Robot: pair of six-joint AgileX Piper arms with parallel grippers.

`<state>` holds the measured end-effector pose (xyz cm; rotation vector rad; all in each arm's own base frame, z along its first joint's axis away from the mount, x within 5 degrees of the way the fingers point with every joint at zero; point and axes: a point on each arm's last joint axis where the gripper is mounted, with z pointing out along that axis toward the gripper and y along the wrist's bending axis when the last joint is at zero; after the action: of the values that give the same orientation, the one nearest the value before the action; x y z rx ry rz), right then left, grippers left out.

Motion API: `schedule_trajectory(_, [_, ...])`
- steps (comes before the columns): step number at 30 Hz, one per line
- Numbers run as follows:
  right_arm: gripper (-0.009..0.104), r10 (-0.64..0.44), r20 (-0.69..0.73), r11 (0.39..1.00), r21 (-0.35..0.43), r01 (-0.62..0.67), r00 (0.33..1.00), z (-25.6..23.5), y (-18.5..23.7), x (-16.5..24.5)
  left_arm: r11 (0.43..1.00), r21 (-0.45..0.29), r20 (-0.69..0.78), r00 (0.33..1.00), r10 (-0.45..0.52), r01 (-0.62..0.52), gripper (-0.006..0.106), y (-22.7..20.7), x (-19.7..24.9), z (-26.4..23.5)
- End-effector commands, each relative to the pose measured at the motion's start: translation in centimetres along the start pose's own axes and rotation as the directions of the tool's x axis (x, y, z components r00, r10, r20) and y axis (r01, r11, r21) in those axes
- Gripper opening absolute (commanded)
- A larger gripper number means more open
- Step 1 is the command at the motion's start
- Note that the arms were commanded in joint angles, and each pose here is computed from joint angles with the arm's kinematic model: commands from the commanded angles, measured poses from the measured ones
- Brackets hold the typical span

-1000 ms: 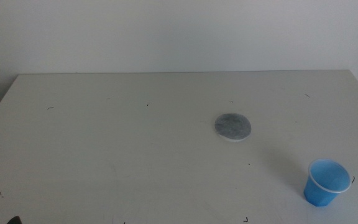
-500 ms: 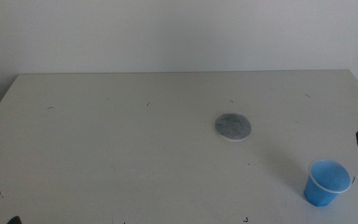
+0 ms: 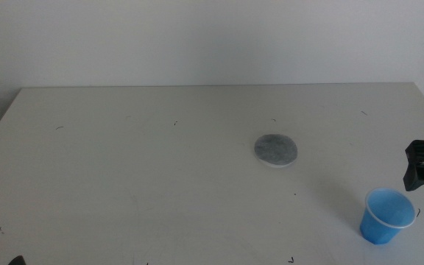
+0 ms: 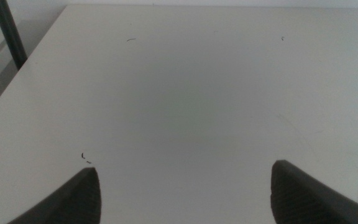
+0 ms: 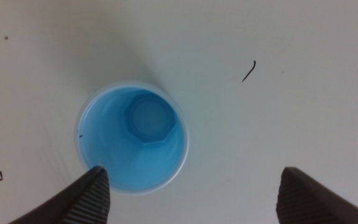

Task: Place an empty cup on a cup mat.

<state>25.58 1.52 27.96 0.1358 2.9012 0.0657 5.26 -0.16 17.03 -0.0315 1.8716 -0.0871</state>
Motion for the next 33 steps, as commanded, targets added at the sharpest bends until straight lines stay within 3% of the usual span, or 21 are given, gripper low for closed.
schedule_trajectory(1, [0.091,0.001,0.068,1.0,0.004,-0.001,0.998,-0.8,-0.2,-0.9,1.0,0.011,0.083,0.996,-0.011,0.011,0.105,-0.1,-0.8,-0.2])
schedule_trajectory(26, [0.089,0.014,-0.133,0.999,0.032,-0.01,0.991,7.4,0.0,-3.0,1.0,0.011,0.083,0.996,-0.011,0.011,0.105,-0.1,-0.8,-0.2])
schedule_trajectory(32, [0.075,0.015,-0.158,0.999,0.035,-0.01,0.987,7.9,0.0,-3.0,1.0,0.011,0.083,0.996,-0.011,0.011,0.105,-0.1,-0.8,-0.2])
schedule_trajectory(33, [0.06,0.017,-0.158,0.999,0.034,-0.011,0.987,7.9,0.0,-3.0,1.0,0.011,0.083,0.996,-0.011,0.011,0.105,-0.1,-0.8,-0.2])
